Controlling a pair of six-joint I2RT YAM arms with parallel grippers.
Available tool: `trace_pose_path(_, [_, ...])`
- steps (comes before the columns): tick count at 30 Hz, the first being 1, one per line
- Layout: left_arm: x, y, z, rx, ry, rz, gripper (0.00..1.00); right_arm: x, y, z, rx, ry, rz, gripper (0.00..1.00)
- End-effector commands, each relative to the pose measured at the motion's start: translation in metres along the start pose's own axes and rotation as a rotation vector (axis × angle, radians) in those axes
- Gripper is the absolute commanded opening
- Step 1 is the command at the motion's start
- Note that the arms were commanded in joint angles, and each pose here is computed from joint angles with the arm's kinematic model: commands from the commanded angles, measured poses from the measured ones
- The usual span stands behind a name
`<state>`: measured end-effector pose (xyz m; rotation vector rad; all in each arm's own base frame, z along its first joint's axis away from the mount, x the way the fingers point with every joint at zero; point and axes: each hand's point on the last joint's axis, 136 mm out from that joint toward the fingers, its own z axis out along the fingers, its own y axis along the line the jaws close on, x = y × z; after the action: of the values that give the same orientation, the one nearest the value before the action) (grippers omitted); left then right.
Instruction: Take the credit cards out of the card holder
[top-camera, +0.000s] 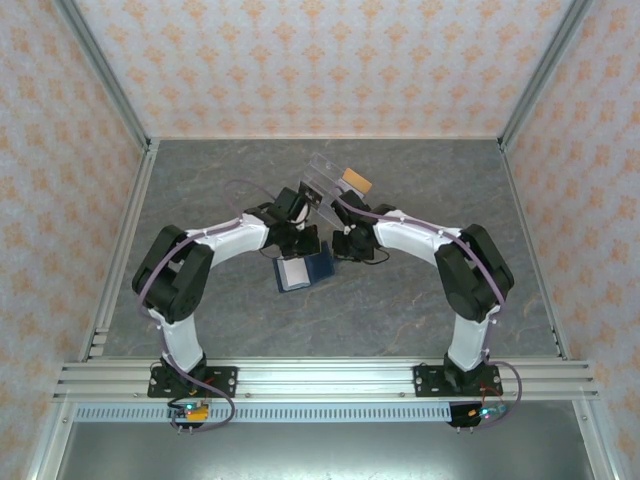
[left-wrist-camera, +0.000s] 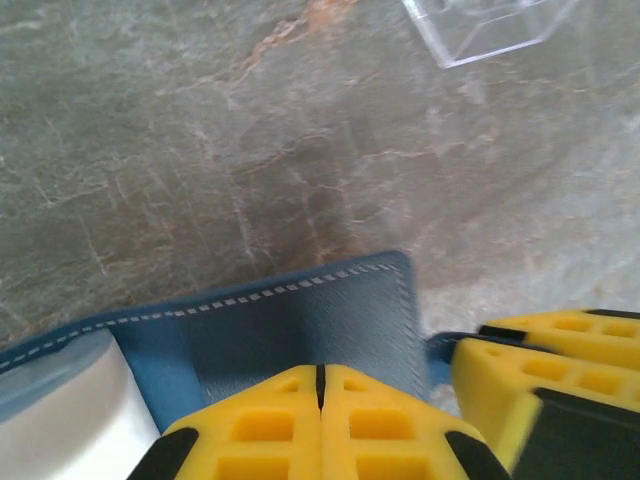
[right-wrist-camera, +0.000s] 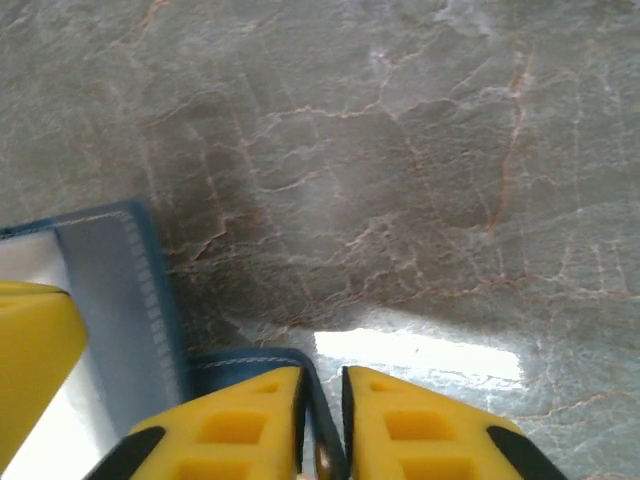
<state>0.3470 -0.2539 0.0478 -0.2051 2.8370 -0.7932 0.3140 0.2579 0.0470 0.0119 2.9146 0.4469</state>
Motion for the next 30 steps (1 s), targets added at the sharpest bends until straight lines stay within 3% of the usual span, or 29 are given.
trace_pose_path(1, [-0.001, 0.009, 0.007, -0.052, 0.003, -0.005, 0.0, -0.006, 0.007, -0.017, -0.06, -0.052, 0.004, 0.36])
trace_pose_path(3, [0.001, 0.013, 0.011, -0.064, 0.014, -0.007, 0.0, -0.008, 0.011, -0.024, -0.078, -0.076, -0.002, 0.42])
trace_pose_path(6, [0.003, 0.017, 0.015, -0.076, 0.021, -0.011, 0.0, -0.009, 0.018, -0.031, -0.116, -0.08, -0.007, 0.41])
trace_pose_path(10, [0.003, 0.016, 0.015, -0.082, 0.02, -0.002, 0.0, -0.007, 0.03, -0.033, -0.185, -0.07, -0.014, 0.33])
trace_pose_path(16, [0.009, 0.021, 0.027, -0.105, 0.05, -0.001, 0.0, 0.007, 0.04, -0.012, -0.231, 0.041, -0.012, 0.14])
trace_pose_path(26, [0.004, 0.01, 0.017, -0.089, 0.031, -0.01, 0.0, 0.026, 0.018, 0.024, -0.115, 0.108, 0.031, 0.11])
trace_pose_path(27, [-0.001, 0.003, 0.003, -0.072, -0.003, -0.009, 0.0, 0.027, 0.014, 0.027, -0.102, 0.111, 0.037, 0.11])
trace_pose_path(30, [-0.006, 0.006, -0.015, -0.105, -0.07, -0.034, 0.11, 0.031, 0.005, 0.031, -0.071, 0.11, 0.054, 0.11])
